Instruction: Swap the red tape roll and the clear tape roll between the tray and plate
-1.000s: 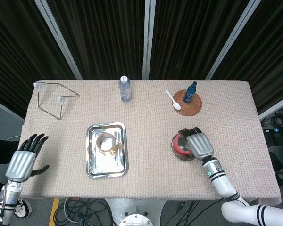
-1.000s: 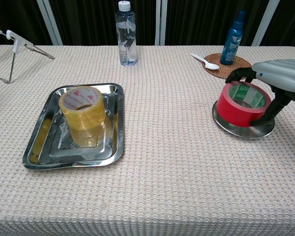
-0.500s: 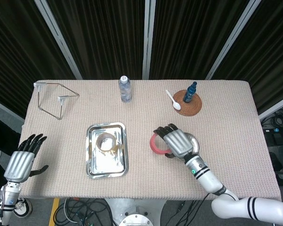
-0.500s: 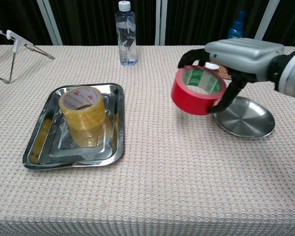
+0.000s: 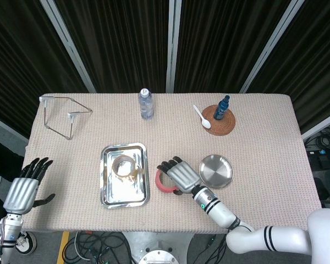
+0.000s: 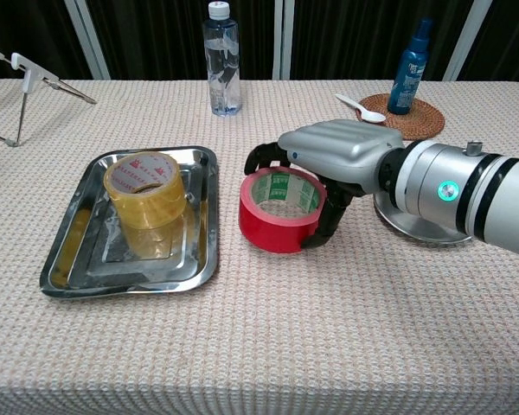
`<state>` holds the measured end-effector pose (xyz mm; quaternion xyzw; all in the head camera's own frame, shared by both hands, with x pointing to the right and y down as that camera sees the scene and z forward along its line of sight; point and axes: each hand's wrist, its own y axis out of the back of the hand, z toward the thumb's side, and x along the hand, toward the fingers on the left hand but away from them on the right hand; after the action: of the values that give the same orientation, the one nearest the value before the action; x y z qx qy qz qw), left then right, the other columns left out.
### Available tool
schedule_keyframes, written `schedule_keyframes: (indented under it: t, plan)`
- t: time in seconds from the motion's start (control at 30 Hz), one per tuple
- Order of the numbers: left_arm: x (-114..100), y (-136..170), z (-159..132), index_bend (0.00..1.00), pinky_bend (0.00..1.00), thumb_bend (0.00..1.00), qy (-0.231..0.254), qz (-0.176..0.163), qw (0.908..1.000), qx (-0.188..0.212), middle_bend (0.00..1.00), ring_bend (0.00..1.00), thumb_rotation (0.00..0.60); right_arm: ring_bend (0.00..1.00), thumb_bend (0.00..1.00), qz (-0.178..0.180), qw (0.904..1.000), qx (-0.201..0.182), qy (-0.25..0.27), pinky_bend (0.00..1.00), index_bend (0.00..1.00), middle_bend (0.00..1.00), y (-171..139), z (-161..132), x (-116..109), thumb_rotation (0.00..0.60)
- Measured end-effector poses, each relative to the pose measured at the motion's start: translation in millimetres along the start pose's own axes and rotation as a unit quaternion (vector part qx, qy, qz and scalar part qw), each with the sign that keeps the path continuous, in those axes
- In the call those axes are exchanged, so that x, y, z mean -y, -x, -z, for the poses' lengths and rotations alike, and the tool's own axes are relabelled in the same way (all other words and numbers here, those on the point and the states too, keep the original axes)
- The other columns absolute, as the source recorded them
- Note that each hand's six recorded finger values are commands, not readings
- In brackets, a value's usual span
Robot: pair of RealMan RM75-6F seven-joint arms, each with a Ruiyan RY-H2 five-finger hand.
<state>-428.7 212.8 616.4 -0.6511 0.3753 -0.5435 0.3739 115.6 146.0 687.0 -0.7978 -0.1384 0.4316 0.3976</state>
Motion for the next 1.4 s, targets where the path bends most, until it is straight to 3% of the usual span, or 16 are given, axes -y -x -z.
schedule_keyframes:
  t: [0.1, 0.23, 0.47, 0.67, 0.93, 1.2, 1.4]
  plan:
    - [0, 0, 1, 0.10, 0.16, 0.11, 0.001, 0.000, 1.0000, -0.001, 0.07, 0.00, 0.600, 0.02, 0.04, -0.013, 0.9999, 0.004, -0.002, 0.03, 0.05, 0.13, 2, 1, 4, 0.600]
    - [0, 1, 3, 0.10, 0.16, 0.11, 0.002, 0.000, 1.0000, -0.004, 0.07, 0.00, 0.600, 0.00, 0.00, -0.026, 0.9996, 0.009, -0.004, 0.00, 0.00, 0.01, 1, 2, 6, 0.600]
    - [0, -1, 2, 0.10, 0.16, 0.11, 0.000, -0.001, 1.0000, -0.002, 0.07, 0.00, 0.600, 0.00, 0.00, -0.015, 0.9998, 0.014, 0.003, 0.00, 0.00, 0.00, -5, 9, -5, 0.600]
    - [-10, -16, -10, 0.10, 0.16, 0.11, 0.000, -0.011, 0.9997, 0.023, 0.07, 0.00, 0.600, 0.00, 0.00, 0.042, 0.9977, 0.054, 0.007, 0.00, 0.00, 0.00, -27, 40, -41, 0.600]
    - [-4, -64, -63, 0.10, 0.16, 0.09, 0.016, 0.017, 0.9939, 0.108, 0.07, 0.00, 0.600, 0.00, 0.00, 0.127, 0.9756, 0.177, 0.024, 0.00, 0.00, 0.00, -102, 131, -86, 0.600]
    - [36, -106, -124, 0.10, 0.16, 0.09, 0.017, 0.084, 0.9803, 0.178, 0.06, 0.00, 0.600, 0.00, 0.00, 0.164, 0.9508, 0.253, 0.072, 0.00, 0.00, 0.00, -163, 190, -88, 0.600]
    - [58, -128, -144, 0.10, 0.16, 0.09, 0.017, 0.120, 0.9746, 0.188, 0.04, 0.00, 0.600, 0.00, 0.00, 0.178, 0.9396, 0.280, 0.083, 0.00, 0.00, 0.00, -188, 217, -85, 0.600]
